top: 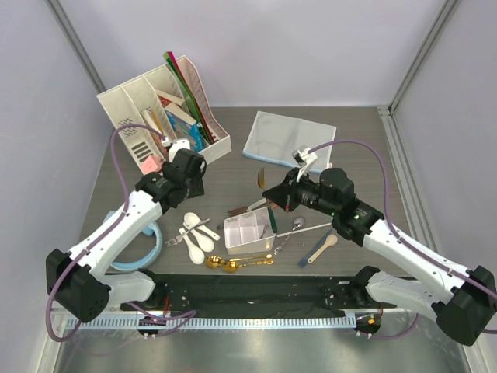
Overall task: Sort the eating utensils into containers
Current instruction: Place the fork in the storage box.
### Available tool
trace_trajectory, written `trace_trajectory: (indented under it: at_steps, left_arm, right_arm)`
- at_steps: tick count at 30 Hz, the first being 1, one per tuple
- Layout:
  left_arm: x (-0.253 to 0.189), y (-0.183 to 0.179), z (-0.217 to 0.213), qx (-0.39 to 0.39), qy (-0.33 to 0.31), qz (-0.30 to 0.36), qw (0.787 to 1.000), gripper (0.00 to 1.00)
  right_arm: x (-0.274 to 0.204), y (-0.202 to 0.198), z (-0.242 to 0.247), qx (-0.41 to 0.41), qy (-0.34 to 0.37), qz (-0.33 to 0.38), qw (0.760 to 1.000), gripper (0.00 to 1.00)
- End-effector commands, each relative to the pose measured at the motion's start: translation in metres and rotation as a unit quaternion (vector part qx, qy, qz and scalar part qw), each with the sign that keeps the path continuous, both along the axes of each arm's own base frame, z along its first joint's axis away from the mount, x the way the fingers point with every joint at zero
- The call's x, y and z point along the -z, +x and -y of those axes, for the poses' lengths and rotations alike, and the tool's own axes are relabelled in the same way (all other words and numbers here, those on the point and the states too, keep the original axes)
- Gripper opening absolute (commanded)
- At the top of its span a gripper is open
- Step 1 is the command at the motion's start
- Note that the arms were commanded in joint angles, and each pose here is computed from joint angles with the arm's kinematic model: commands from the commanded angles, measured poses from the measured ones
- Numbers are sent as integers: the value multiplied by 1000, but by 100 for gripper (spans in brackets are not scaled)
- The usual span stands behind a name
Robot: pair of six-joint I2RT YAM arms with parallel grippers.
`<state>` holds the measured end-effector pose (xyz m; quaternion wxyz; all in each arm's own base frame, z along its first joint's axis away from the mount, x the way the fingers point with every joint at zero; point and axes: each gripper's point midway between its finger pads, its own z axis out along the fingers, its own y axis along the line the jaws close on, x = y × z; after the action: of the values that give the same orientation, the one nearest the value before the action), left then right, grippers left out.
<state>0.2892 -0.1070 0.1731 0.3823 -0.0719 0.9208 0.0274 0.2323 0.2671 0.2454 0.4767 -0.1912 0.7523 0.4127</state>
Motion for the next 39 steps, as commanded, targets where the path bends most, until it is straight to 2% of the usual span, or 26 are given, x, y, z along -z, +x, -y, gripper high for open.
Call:
trace_trajectory:
  at_steps: [1, 10, 15, 19, 22, 27, 37, 39]
  left_arm:
    - [-16, 3, -4, -17, -14, 29, 999, 58]
    - [-10, -3, -5, -14, -13, 18, 1000, 57]
    - [-9, -3, -8, -13, -4, 18, 1000, 57]
    - [-8, -4, -10, -12, 4, 14, 1000, 57]
    - [-8, -4, -12, -12, 10, 15, 1000, 57]
    - [-7, -2, -10, -9, 15, 12, 1000, 57]
    - [-5, 3, -9, -7, 21, 9, 1000, 56]
    - [-5, 4, -9, -8, 23, 7, 1000, 56]
  right_arm:
    - [-35, -3, -24, -33, 39, 60, 997, 1]
    - [2, 10, -33, -10, 21, 69, 997, 1]
    - [28, 15, -38, -16, -3, 52, 999, 1]
    - [31, 9, -43, -36, -5, 40, 999, 1]
    - [28, 6, -40, -38, -2, 44, 998, 10]
    - [31, 7, -39, -32, -2, 39, 999, 15]
    - [48, -2, -29, -23, -5, 24, 999, 16]
    - [47, -4, -25, -20, -7, 23, 999, 27]
